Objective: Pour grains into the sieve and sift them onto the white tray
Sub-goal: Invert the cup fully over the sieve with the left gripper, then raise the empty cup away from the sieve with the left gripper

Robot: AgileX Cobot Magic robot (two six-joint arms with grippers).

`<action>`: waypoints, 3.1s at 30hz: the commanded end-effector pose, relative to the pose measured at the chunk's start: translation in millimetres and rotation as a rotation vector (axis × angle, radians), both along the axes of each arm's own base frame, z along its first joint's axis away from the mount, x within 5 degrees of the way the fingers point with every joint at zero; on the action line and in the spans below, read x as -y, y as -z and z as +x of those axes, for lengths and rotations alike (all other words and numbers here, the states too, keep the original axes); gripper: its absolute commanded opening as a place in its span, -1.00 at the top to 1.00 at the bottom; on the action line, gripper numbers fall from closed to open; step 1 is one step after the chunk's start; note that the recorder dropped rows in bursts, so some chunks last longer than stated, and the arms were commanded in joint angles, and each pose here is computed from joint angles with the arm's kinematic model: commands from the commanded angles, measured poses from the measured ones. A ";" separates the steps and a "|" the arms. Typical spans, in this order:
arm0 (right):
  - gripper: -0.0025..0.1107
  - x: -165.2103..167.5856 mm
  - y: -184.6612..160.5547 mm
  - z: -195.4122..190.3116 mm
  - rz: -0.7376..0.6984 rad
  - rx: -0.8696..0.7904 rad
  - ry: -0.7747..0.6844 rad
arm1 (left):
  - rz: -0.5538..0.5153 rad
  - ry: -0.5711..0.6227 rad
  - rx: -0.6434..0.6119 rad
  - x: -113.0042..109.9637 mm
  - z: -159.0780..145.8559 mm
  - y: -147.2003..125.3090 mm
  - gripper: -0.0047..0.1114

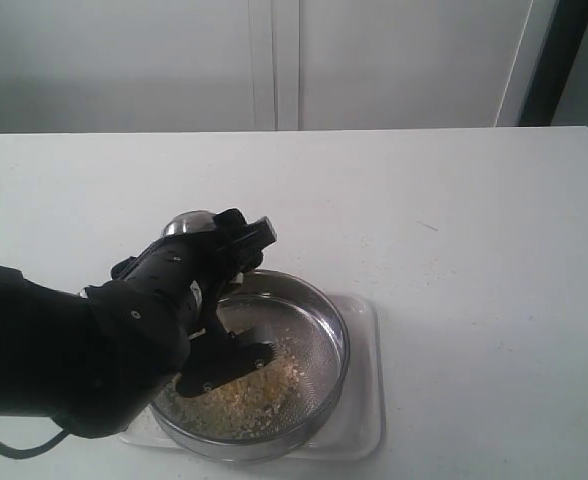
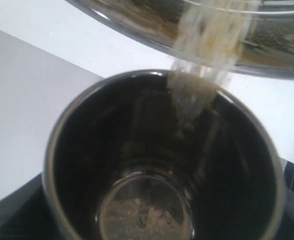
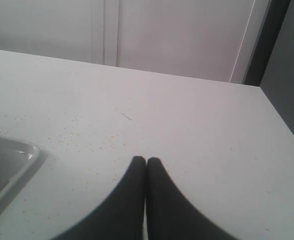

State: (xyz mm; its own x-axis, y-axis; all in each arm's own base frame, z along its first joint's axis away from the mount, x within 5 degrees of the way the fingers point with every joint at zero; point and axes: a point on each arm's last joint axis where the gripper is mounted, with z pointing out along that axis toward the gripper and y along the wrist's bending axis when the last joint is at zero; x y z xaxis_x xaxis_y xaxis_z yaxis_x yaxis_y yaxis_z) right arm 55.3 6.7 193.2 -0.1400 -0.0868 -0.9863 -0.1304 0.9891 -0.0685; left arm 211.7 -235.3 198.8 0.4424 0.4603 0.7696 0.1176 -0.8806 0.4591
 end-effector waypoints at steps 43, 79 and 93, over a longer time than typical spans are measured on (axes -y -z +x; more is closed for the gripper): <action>0.96 0.0 0.9 -0.2 -0.003 0.007 -0.001 | 0.049 -0.033 0.146 21.7 -6.5 -14.6 0.92; 0.96 0.0 0.9 -0.2 -0.003 0.007 -0.001 | -1.461 -0.674 0.032 -56.3 0.0 -107.0 0.92; 0.96 0.0 0.9 -0.2 -0.003 0.007 -0.001 | -1.964 -0.792 -0.268 -96.7 39.3 -113.4 0.92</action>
